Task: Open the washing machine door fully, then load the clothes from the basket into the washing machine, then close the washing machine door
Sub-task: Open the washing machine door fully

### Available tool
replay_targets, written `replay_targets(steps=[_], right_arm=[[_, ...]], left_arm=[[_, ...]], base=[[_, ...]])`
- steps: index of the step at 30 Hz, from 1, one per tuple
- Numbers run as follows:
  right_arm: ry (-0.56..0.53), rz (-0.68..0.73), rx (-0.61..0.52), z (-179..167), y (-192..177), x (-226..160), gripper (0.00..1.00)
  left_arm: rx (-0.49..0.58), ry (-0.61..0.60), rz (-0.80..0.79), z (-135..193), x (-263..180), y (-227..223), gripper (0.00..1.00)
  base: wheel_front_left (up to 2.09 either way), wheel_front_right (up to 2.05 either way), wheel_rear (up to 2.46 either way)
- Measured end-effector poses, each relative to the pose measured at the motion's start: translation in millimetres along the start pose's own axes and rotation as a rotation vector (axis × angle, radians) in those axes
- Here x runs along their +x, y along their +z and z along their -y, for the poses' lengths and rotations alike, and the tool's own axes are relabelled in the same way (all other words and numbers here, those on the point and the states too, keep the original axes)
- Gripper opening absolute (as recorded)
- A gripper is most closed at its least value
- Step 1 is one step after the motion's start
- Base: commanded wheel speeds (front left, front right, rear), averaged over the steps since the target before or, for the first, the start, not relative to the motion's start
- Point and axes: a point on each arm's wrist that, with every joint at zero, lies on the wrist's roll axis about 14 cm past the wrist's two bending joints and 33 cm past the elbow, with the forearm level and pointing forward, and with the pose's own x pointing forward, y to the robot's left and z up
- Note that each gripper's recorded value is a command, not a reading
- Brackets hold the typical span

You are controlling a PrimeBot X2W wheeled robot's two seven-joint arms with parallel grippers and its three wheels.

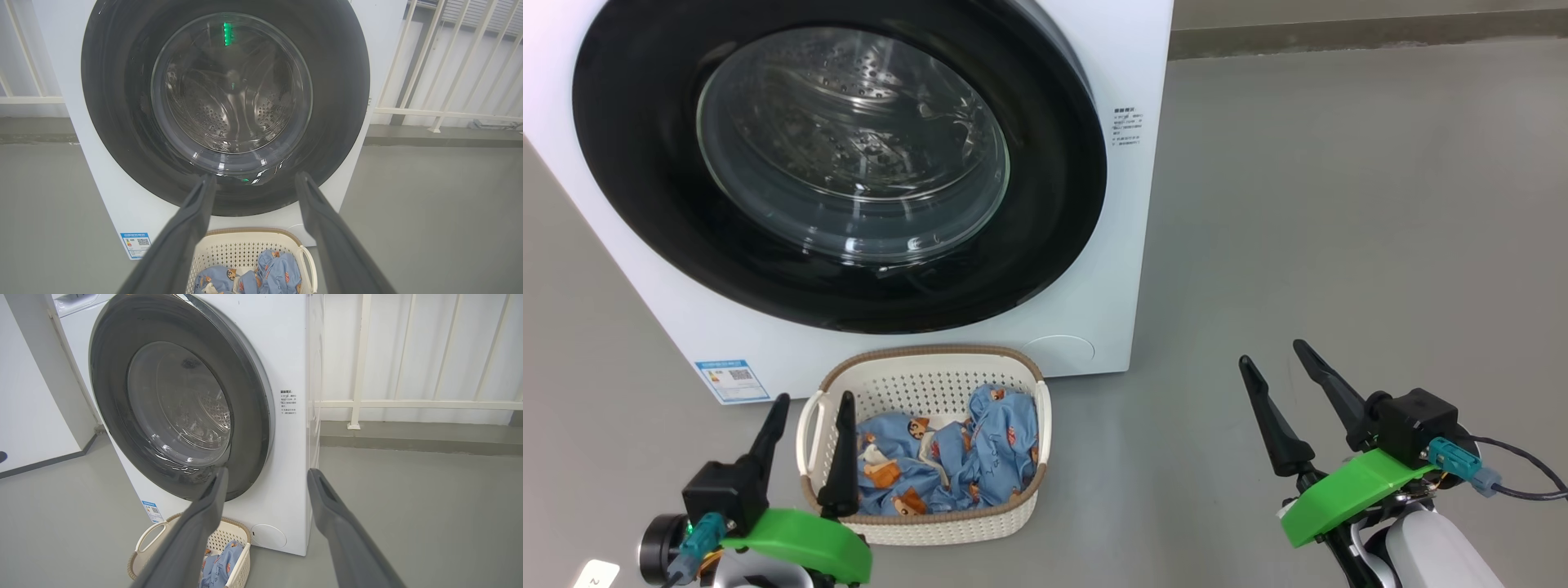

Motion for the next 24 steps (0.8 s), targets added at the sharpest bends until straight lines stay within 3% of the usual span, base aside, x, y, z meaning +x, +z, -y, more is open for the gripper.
replay_targets(steps=[24], right_arm=[[0.000,-0.018,0.000,3.1,-5.9,3.7,1.00]], left_arm=[[-0.008,0.013,-0.007,-4.3,-2.2,-2.4,1.00]], base=[[0.00,0.00,0.00]])
